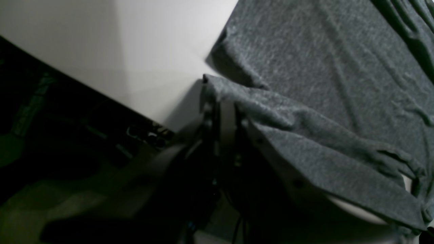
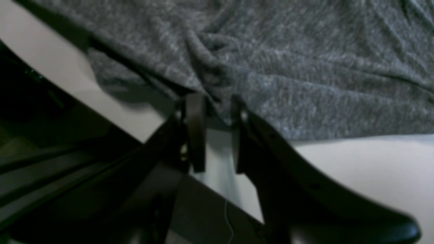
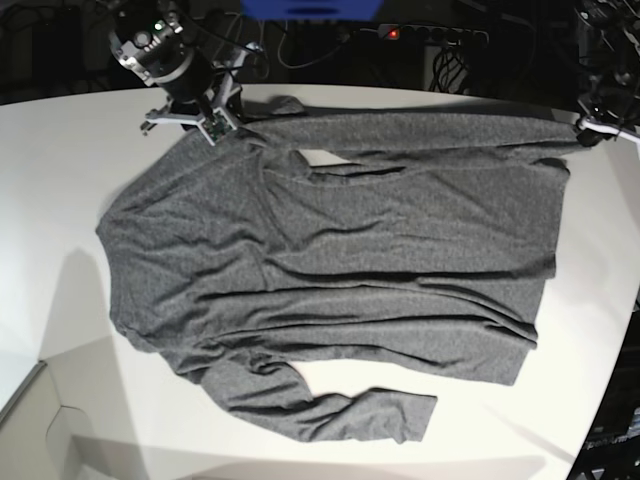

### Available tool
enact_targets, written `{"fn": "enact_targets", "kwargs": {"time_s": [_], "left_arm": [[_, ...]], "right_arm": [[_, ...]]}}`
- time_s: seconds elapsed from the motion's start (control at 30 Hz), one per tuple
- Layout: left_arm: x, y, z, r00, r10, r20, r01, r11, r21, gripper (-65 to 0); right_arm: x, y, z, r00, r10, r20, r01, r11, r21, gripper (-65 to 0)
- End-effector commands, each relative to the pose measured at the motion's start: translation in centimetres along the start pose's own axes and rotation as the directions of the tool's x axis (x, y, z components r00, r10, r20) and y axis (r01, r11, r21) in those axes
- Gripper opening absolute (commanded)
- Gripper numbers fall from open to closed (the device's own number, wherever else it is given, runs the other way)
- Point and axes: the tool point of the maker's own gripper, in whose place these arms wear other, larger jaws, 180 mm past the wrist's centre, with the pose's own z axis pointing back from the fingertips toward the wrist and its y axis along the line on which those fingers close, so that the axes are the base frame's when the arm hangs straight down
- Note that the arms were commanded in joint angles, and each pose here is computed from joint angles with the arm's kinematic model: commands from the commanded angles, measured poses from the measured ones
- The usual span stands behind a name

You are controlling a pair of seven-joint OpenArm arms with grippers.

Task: Layout the t-shirt on the table in an organized manner, then fold the t-shirt properly
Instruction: 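Pull the collar edge with the right gripper away from the hem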

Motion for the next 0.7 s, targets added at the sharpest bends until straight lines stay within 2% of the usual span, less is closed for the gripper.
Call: {"fn": "enact_targets", "kwargs": {"time_s": [0.0,0.13,0.33,0.43,0.6,0.67], "left_arm": [[0.9,0.3,0.2,1.0,-0.007,0.024,0.007,1.0,0.005,-64.9],[1.0,0.6,-0.4,0.998,0.016,0.054,-0.016,1.0,0.0,-64.9],[-0.7,2.0,-1.5,0.998,0.068,0.009,-0.068,0.998,0.014,-64.6],[-0.8,2.8,-1.5,0.999,0.051,-0.006,-0.05,0.998,0.047,-64.5],[-0.7,2.8,-1.4,0.999,0.045,-0.008,-0.045,0.998,0.047,-64.4],[-0.5,2.7,-1.3,0.999,0.04,-0.004,-0.04,0.998,0.047,-62.1]], "right_arm": [[0.9,-0.2,0.3,0.999,0.005,0.037,-0.005,1.0,0.0,-51.4],[0.9,-0.1,0.3,0.999,0.004,0.037,-0.004,1.0,0.001,-51.4],[1.4,-0.8,0.2,0.999,0.011,0.047,-0.011,1.0,-0.014,-51.4],[1.5,-1.6,0.2,0.999,0.01,0.05,-0.009,0.999,-0.034,-51.4],[1.5,-3.6,0.4,0.999,-0.002,0.05,0.006,0.996,-0.088,-51.1],[1.4,-4.4,0.6,0.999,-0.004,0.048,0.009,0.994,-0.109,-51.0]]}}
